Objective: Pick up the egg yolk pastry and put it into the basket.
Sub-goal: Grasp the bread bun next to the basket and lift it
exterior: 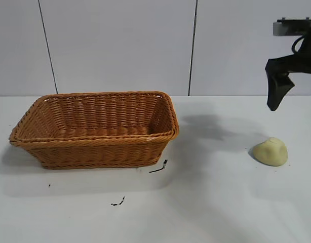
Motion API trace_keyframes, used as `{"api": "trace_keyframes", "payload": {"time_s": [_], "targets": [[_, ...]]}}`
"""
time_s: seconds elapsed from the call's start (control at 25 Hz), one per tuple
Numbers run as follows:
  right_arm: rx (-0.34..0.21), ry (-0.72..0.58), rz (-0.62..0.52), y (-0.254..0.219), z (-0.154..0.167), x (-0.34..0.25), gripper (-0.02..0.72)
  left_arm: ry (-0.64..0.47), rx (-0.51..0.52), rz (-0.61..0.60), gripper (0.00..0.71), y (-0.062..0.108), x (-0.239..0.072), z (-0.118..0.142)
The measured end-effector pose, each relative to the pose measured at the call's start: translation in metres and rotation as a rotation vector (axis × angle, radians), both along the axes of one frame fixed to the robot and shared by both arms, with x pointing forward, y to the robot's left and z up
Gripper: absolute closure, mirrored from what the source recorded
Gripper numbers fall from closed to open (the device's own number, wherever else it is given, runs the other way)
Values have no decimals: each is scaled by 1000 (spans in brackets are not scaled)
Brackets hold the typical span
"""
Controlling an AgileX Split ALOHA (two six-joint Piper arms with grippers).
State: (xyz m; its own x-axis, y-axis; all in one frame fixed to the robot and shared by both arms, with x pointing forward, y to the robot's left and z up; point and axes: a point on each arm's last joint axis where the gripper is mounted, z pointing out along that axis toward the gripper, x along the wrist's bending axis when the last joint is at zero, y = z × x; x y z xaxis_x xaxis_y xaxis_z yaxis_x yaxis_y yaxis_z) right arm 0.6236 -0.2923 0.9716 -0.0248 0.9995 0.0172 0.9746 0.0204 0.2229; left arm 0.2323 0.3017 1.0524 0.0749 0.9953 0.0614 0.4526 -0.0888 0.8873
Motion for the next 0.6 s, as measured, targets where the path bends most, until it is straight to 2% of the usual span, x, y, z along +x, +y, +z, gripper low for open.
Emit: {"api": "trace_keyframes", "payload": {"time_s": [0.2, 0.4, 0.6], "targets": [[0, 61, 38, 10, -28, 5, 10, 0, 0, 0, 14, 0, 0, 0], [-2, -3, 68, 22, -36, 13, 10, 0, 0, 0, 14, 0, 0, 0], [0, -20, 34, 22, -51, 20, 10, 0, 0, 0, 14, 0, 0, 0]]}}
